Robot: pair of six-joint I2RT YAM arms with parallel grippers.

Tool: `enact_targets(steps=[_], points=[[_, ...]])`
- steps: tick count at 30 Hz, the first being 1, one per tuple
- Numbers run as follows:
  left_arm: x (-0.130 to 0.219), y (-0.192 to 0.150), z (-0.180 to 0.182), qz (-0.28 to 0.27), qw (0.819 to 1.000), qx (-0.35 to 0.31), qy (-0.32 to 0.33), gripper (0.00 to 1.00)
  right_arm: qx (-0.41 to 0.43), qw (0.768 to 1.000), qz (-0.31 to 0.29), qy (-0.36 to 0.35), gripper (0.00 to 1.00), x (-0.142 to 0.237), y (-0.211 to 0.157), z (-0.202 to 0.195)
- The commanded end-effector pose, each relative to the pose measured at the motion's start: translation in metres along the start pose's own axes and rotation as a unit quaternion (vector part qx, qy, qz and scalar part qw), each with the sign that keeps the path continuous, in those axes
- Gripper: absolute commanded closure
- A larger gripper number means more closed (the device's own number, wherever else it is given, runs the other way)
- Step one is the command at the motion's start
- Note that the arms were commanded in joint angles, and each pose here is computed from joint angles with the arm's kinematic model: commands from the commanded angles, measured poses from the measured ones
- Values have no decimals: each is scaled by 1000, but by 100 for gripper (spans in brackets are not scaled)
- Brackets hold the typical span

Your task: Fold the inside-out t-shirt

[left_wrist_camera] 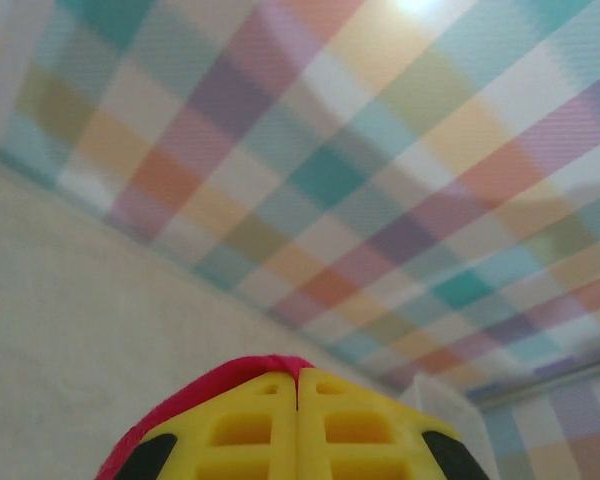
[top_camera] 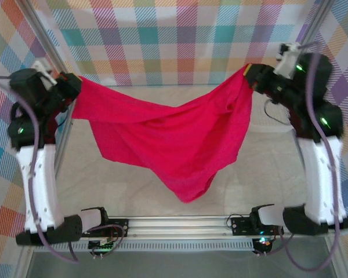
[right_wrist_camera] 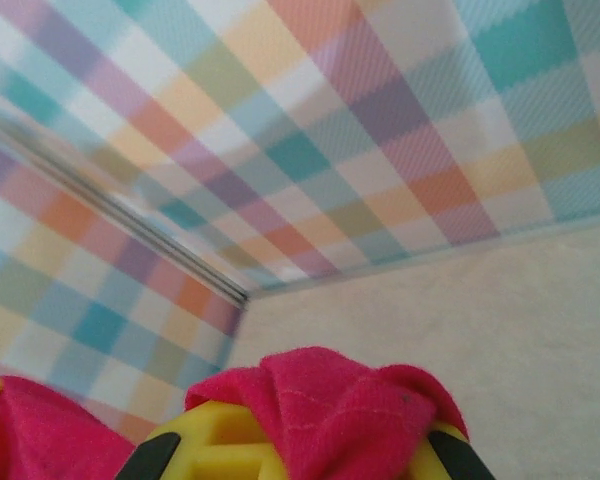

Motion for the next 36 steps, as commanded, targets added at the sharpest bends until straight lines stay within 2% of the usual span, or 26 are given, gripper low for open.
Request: enact_targets(steps=[1,3,4,6,8,9,12,15,17,19,22,27,31,36], points=[[-94,-43,53,110,992,45,42,100,-9,994,67,-82,100,-97,-15,-67],[-141,-60,85,149,983,60,86,100,-27,989,102,-100,100,-150,-20,-95],[-158,-65,96,163,979,65,102,96,-36,986,119,-111,92,-171,-23,-107],[-186,-72,117,183,971,62,140,60,-54,975,165,-138,65,-211,-34,-130],[-194,-80,126,196,964,42,173,38,-67,963,209,-157,51,-231,-54,-144],[-192,-87,127,203,961,27,183,33,-67,958,225,-167,48,-234,-64,-146],[-173,-124,129,221,954,-5,203,31,-46,932,300,-196,43,-237,-113,-150],[-146,-185,134,249,951,3,185,33,7,903,375,-209,42,-236,-177,-139],[-128,-220,143,263,947,10,183,34,39,903,381,-197,39,-228,-209,-131],[-109,-246,156,277,942,16,191,35,26,910,375,-177,36,-211,-231,-131],[-85,-271,171,295,934,14,203,36,8,917,371,-149,35,-184,-255,-138],[-55,-299,195,300,925,26,231,32,-15,903,407,-139,36,-136,-311,-148],[-58,-321,208,301,925,50,227,31,-35,889,439,-130,33,-108,-364,-150],[-76,-335,219,310,920,57,232,32,-75,870,471,-126,33,-105,-416,-155]])
Point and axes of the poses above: each hand's point on the last joint's axis, 136 mm out from that joint toward the fingers, its own x axis back along the fingers, its own z axis along the line the jaws close on, y = z × x, the point moved 2 cm from there along x, back along the fingers, and after that the axes turned 4 degrees about -x, right-handed, at the moved point
